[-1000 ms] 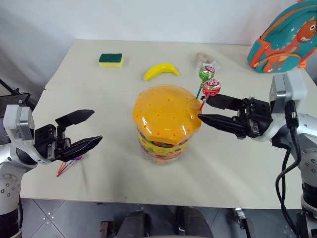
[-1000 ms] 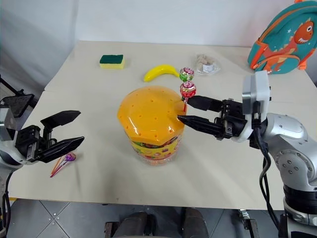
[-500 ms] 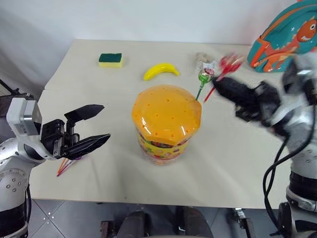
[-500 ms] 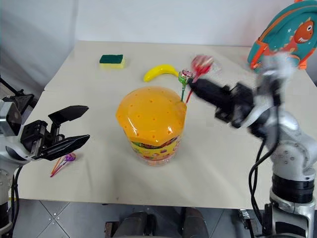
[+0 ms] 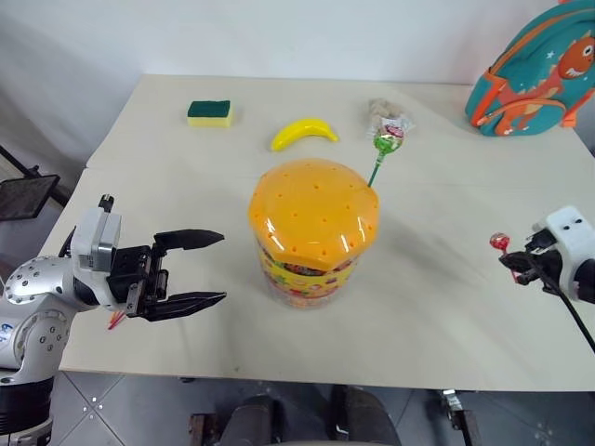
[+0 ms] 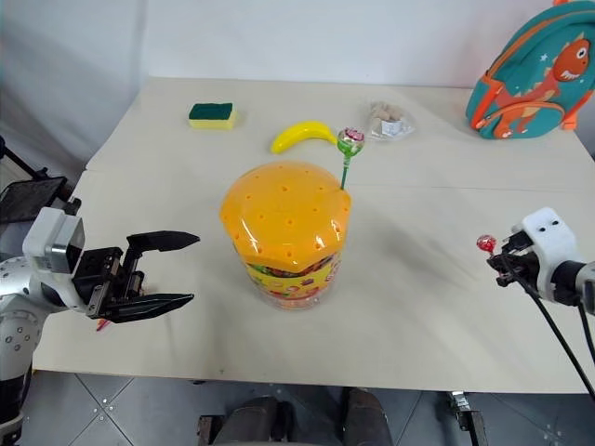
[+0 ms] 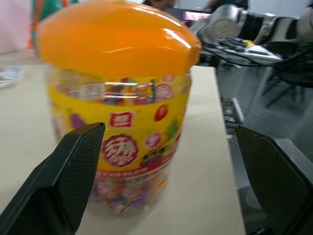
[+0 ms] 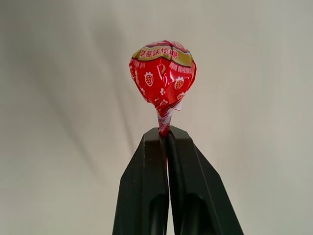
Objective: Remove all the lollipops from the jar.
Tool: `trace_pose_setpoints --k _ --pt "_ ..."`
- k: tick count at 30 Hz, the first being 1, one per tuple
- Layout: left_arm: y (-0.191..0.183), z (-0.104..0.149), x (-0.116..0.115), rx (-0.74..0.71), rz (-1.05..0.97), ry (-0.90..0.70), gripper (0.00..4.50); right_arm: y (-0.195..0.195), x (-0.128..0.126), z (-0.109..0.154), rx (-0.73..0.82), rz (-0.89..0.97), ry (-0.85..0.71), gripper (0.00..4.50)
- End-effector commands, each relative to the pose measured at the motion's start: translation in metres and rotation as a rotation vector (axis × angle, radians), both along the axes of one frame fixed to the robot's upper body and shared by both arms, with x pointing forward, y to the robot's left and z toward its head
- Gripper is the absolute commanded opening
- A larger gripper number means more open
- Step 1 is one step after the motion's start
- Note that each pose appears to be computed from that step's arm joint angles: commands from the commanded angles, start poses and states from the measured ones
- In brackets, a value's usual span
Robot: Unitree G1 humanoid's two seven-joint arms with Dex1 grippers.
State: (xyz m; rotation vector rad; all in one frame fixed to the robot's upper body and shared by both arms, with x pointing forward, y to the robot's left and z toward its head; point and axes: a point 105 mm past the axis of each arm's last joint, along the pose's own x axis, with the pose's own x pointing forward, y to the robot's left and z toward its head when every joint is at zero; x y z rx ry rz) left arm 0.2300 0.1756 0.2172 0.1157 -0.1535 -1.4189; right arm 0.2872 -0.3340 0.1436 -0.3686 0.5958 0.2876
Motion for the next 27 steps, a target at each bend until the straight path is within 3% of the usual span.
trace_pose_setpoints --k 1,2,5,11,16,22,24,27 --pt "0.000 0.004 -0.003 0.022 -0.016 -0.020 4.50 -0.019 -0.006 -0.013 -0.071 -0.064 0.031 0.05" --pt "-0.001 0.006 -0.003 0.021 -0.015 -0.021 4.50 -0.025 -0.008 -0.017 -0.080 -0.080 0.035 0.05" --pt "-0.001 0.008 -0.003 0.019 -0.011 -0.018 4.50 -0.034 -0.011 -0.026 -0.078 -0.107 0.035 0.75" --pt "0.002 0.009 0.001 0.017 0.016 -0.017 4.50 -0.032 -0.016 -0.021 0.003 -0.057 -0.010 2.74" --pt "0.010 0.009 0.008 0.007 0.052 -0.011 4.50 -0.010 -0.025 0.006 0.079 0.225 -0.196 4.40" --pt "0.030 0.022 0.018 -0.089 0.127 -0.018 4.50 0.022 -0.026 0.074 0.211 0.504 -0.491 4.46" --pt "0.037 0.038 0.022 -0.200 0.161 -0.026 4.50 0.054 -0.020 0.097 0.305 0.602 -0.577 4.46" --pt "0.045 0.047 0.023 -0.253 0.196 -0.043 4.50 0.105 -0.018 0.118 0.426 0.754 -0.658 4.46"
